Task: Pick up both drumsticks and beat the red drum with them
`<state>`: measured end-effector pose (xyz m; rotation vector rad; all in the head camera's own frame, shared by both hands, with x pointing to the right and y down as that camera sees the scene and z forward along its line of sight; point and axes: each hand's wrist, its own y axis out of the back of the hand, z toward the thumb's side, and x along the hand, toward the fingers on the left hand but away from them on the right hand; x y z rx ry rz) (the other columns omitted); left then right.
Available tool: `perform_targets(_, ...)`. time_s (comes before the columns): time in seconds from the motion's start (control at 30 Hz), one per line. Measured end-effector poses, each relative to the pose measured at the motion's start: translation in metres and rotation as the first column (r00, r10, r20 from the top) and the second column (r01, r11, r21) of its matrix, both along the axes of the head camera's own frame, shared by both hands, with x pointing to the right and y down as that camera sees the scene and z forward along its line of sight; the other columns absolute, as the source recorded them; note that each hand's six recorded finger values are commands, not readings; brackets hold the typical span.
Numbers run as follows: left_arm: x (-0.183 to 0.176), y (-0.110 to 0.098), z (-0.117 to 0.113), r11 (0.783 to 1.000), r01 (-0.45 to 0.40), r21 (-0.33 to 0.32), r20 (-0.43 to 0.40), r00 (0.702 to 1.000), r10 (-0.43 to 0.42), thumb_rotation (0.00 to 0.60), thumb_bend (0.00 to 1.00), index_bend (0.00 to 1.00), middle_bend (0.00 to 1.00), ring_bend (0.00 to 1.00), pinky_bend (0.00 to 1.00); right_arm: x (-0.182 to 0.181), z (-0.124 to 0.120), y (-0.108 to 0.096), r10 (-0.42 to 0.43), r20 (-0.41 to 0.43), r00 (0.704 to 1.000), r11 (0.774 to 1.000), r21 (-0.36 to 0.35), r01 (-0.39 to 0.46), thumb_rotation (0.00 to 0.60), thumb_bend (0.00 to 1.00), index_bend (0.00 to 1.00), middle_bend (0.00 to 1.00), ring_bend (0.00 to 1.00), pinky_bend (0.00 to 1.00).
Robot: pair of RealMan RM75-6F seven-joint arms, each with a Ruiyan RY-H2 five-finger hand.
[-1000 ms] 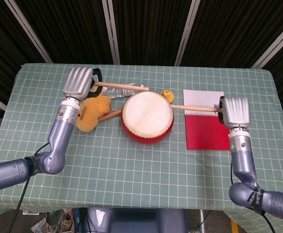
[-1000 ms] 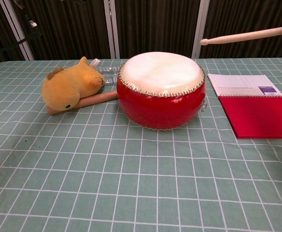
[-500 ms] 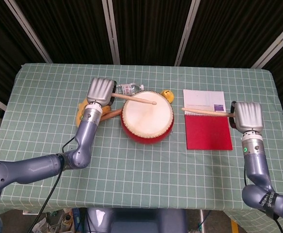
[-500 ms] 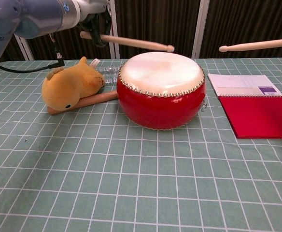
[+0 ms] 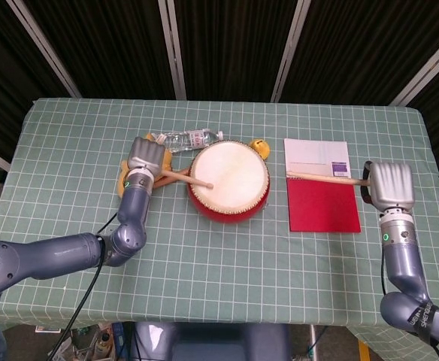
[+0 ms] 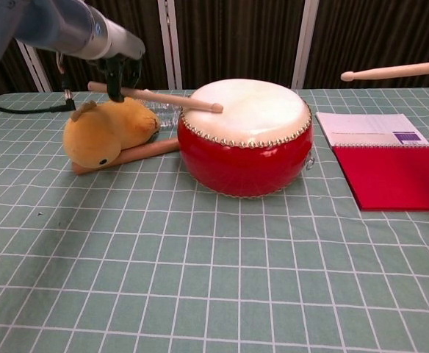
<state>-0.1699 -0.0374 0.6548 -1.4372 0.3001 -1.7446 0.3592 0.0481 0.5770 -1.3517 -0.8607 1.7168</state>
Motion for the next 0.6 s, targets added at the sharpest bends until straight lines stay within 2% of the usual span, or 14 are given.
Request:
perform_targets(0.17, 0.001, -0.022, -0.044, 0.991, 0.067, 0.116, -0.185, 0.982, -0.045, 0.600, 0.58, 0.77, 1.00, 1.00, 1.00, -0.009, -0.007, -0.001, -0.016, 0.019, 1.000, 0.999, 0.031, 0.015, 0.600, 0.75, 0.98, 1.00, 1.00, 1.00)
perform_targets(0.33, -0.016, -0.031, -0.087, 0.970, 0.150, 0.193, -0.344, 0.936, -0.077, 0.600, 0.58, 0.77, 1.00, 1.00, 1.00, -0.019, -0.015, -0.004, -0.023, 0.063, 0.998, 0.997, 0.071, 0.019, 0.600, 0.75, 0.98, 1.00, 1.00, 1.00)
perform_targets(0.5, -0.047, -0.033, -0.109, 0.941, 0.261, 0.217, -0.433, 0.889, -0.146, 0.600, 0.58, 0.77, 1.00, 1.00, 1.00, -0.026, -0.019, -0.009, 0.001, 0.158, 0.987, 0.995, 0.095, -0.016, 0.600, 0.75, 0.98, 1.00, 1.00, 1.00)
perform_targets(0.6, -0.069, -0.035, -0.117, 0.920, 0.318, 0.227, -0.464, 0.866, -0.185, 0.600, 0.58, 0.77, 1.00, 1.00, 1.00, -0.031, -0.020, -0.011, 0.039, 0.257, 0.966, 0.995, 0.082, -0.062, 0.600, 0.75, 0.98, 1.00, 1.00, 1.00)
